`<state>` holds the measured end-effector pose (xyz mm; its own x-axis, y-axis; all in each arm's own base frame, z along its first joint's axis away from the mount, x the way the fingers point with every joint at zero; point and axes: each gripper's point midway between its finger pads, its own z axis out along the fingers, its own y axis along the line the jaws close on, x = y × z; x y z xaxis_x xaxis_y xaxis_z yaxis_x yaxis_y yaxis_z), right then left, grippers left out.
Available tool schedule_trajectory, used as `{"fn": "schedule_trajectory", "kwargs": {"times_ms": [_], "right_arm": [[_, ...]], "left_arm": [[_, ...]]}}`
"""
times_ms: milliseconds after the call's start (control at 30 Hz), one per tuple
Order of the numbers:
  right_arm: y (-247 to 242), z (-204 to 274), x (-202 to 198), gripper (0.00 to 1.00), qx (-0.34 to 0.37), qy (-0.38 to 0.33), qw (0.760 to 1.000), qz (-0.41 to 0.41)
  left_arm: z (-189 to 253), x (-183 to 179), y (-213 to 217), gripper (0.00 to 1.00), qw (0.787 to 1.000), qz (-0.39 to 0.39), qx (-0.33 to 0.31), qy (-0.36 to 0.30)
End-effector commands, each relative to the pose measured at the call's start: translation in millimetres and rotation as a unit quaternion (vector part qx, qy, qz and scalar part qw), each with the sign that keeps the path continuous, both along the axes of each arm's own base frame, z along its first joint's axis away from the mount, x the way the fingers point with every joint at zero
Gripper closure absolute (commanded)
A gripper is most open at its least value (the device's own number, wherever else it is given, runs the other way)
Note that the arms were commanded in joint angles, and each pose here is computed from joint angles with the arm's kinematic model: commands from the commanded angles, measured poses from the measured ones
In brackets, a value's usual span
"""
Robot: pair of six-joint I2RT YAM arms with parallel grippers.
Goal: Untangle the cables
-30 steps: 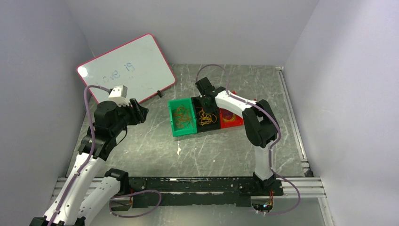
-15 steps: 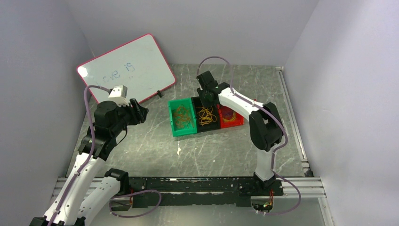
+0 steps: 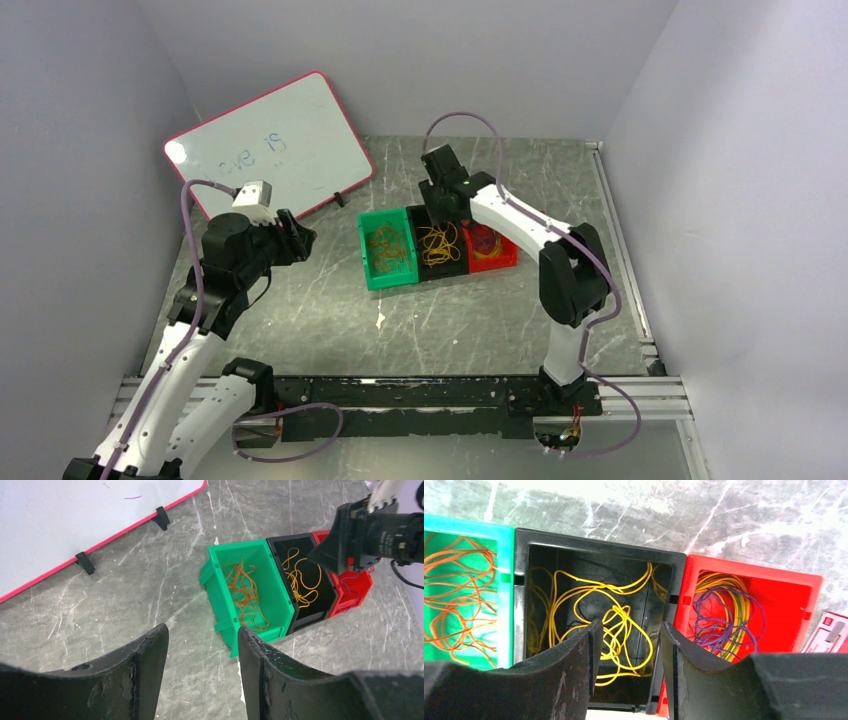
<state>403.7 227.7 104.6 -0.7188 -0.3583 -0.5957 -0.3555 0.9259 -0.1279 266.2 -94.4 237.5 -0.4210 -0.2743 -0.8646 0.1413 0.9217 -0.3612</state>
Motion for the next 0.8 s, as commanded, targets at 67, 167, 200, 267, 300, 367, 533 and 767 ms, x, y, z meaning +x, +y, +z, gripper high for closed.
{"fn": "schedule_trajectory", "kwargs": {"times_ms": [67,167,200,267,300,367,533,767], "right_arm": [[-5.7,57.7,2.1,0.5,0.042,-0.07,0.996,-0.029],[-13.2,68.6,-6.4,0.5,0.068,-0.085,0.993,-0.052],[-16.3,70.9,-10.4,0.5,0.079,-0.087,0.991,-0.063],[-25.3,71.4,-21.7,0.5,0.097,-0.087,0.987,-0.093],[-35.8,71.3,-27.5,0.5,0.098,-0.091,0.983,-0.123],[-56.7,73.6,-42.0,0.5,0.114,-0.104,0.971,-0.181],[-106.5,47.9,-81.1,0.53,0.15,-0.11,0.941,-0.282],[-146.1,16.0,-93.1,0.57,0.152,-0.082,0.927,-0.332]], "left_arm": [[3.0,1.7,2.5,0.42,1.0,0.007,-0.004,-0.004],[3.2,1.4,2.9,0.42,1.0,0.008,-0.005,-0.005],[3.5,1.5,2.7,0.42,1.0,0.007,-0.006,-0.006],[2.6,1.8,2.3,0.42,1.0,0.007,-0.007,-0.005],[2.6,1.9,1.9,0.42,1.0,0.007,-0.007,-0.005],[2.2,1.8,1.4,0.42,1.0,0.005,-0.008,-0.006],[-0.4,2.1,-1.5,0.42,1.0,-0.001,-0.012,-0.005],[0.4,2.8,-5.4,0.42,1.0,-0.011,-0.017,-0.008]]}}
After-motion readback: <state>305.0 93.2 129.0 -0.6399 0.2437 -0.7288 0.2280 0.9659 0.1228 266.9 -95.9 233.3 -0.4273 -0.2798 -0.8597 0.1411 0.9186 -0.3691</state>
